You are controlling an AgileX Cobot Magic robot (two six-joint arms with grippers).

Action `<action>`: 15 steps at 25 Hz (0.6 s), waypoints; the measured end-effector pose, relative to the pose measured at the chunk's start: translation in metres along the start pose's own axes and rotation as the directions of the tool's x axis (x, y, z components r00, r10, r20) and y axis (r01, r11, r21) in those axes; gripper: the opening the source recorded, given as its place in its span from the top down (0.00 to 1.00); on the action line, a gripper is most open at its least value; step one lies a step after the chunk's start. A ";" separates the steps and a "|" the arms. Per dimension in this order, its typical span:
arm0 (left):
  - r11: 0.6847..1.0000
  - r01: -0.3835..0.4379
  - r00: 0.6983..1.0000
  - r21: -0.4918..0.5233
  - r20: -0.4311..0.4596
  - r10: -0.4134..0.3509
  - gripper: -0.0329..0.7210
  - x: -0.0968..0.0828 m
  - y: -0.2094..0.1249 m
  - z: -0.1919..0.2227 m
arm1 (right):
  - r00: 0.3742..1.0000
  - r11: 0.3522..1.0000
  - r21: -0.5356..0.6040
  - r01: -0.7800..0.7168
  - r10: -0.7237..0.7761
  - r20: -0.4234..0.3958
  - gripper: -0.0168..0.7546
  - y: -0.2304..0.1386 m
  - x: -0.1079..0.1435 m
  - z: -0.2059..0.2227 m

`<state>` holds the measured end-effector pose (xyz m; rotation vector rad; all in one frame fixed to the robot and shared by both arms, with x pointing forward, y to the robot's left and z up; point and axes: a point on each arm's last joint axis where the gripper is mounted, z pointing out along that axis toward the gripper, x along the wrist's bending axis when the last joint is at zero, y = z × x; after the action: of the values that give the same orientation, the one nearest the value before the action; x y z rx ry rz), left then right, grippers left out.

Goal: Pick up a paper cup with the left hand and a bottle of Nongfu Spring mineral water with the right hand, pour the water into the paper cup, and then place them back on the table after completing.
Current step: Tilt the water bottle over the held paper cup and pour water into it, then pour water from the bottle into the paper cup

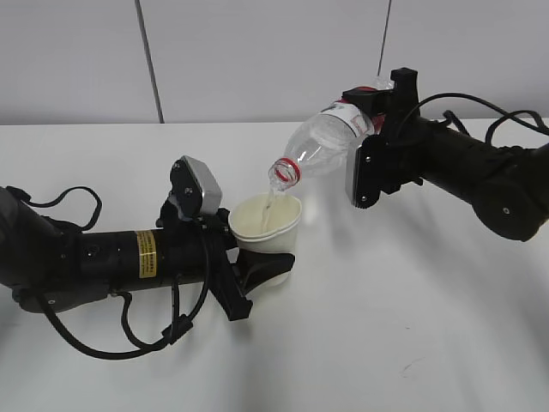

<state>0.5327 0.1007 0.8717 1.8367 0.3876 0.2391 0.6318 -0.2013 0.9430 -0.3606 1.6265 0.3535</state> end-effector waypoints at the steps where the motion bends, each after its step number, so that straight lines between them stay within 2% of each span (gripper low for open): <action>1: 1.000 0.000 1.000 0.000 0.001 0.000 0.47 0.000 0.000 0.000 | 1.000 1.000 0.000 0.000 0.000 0.000 0.41 0.000 0.000 0.000; 15: 1.000 -0.001 1.000 0.002 0.002 0.001 0.47 0.000 0.000 0.000 | 1.000 1.000 -0.001 0.001 -0.001 0.004 0.41 0.000 0.000 0.000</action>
<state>0.5325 0.1006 0.8715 1.8391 0.3855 0.2382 0.6318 -0.2012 0.9433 -0.3611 1.6225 0.3539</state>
